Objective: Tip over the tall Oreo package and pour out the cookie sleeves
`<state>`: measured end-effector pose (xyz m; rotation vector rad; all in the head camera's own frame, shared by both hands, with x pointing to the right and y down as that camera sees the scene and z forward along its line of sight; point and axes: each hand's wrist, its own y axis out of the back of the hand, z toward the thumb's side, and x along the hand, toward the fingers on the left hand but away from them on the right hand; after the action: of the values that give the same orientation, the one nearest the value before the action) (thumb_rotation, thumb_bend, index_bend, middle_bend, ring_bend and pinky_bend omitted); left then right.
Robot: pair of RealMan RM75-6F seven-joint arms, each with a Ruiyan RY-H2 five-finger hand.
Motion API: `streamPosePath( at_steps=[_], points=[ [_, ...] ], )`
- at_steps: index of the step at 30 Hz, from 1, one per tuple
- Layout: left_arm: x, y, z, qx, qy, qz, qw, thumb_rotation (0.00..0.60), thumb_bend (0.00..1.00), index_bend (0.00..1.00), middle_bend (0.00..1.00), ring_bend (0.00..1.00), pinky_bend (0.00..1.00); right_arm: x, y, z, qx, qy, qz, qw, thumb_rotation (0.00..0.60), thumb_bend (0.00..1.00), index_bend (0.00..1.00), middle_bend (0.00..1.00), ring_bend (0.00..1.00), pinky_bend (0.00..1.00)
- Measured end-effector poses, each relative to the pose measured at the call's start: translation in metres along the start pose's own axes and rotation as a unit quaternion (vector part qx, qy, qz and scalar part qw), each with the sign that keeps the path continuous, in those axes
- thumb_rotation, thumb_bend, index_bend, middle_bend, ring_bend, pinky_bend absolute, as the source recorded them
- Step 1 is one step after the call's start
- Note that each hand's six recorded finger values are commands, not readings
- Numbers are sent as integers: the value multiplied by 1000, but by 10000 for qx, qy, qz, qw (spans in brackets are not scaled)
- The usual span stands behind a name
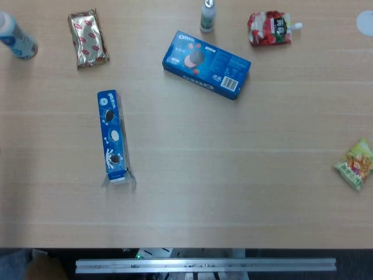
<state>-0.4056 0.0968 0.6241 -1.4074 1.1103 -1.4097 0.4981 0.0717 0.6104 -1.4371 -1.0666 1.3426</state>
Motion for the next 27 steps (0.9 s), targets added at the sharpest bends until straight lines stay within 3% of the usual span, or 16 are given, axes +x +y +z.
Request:
streamPosePath(
  at_steps=[12,18,27],
  points=[
    [8,-3,7,-41,-236,-131,9996,600,344,348,411,364,335,4,3,-5,-60,-91,-41,9999,600,307,229,275,237,222],
    [18,-5,13,-313,-518,-293,9977,600,344,348,410,364,335,2,5,-4,-43,-64,-46,10000,600,306,229,275,237,222],
    [43,-18,44,-632,-1501,-978,9818,600,344,286,315,265,314,-1,2,3,-42,32,40,10000,600,306,229,275,237,222]
  ],
)
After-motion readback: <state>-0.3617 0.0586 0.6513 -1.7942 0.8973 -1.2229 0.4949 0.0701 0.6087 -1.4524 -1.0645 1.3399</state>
